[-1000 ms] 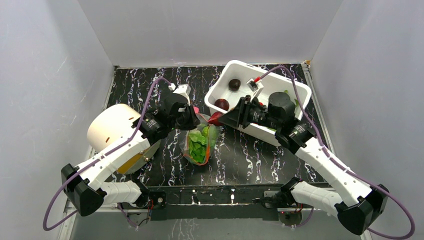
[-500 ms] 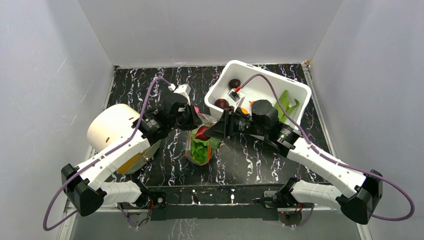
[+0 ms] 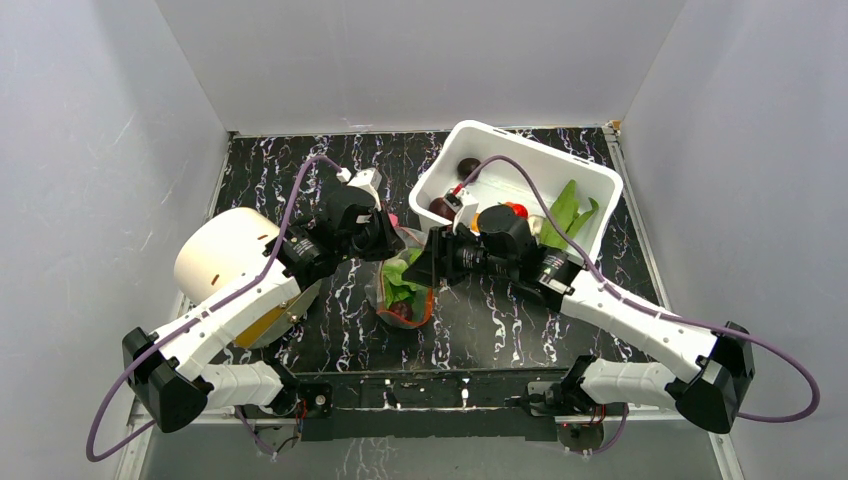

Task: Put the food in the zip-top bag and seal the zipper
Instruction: Place the fake vegetable in the zipper food storage bag, then pick up the fake fruit from the bin.

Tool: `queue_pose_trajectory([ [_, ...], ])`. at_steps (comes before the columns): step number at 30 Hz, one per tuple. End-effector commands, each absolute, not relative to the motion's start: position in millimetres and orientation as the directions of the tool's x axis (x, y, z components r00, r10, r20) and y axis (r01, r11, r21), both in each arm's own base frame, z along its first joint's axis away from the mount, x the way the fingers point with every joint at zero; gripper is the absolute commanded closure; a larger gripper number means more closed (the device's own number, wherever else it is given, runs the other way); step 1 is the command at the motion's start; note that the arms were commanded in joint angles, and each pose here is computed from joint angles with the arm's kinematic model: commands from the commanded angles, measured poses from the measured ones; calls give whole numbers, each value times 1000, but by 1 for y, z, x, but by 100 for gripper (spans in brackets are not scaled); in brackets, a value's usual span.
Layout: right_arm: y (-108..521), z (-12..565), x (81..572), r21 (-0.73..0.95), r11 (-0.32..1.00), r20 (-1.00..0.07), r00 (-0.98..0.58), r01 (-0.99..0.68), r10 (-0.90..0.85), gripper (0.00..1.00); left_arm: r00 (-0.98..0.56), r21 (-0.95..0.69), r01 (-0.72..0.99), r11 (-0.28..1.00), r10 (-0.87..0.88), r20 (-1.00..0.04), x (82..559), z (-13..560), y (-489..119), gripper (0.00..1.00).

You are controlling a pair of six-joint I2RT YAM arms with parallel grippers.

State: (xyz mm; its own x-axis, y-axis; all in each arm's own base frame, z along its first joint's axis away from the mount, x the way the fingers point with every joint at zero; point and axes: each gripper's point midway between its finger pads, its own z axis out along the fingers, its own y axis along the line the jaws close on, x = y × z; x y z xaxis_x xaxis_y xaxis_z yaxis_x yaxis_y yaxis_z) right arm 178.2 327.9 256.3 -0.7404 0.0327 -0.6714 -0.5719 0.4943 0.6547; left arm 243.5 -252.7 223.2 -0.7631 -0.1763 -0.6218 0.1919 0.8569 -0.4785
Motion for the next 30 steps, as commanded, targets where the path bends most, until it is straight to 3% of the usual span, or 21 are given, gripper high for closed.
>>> queue_pose_trajectory([
  [1,331,294,188,622,480,-733,-675,-618,81,46,-749,-496,207,843,-189,-635,245,234,-253,100],
  [7,331,324,192,616,458,-760,-637,-641,130,45,-745,-479,217,851,-172,-644,245,232,-252,100],
  [14,321,343,222,553,573,-808,-558,-605,190,45,-733,-456,243,856,-146,-664,245,226,-249,100],
  [23,281,357,295,402,786,-894,-389,-469,225,46,-720,-448,251,858,-143,-679,243,219,-244,100],
  [30,230,306,373,285,926,-907,-382,-248,176,46,-727,-452,286,845,-116,-677,236,222,-245,100],
])
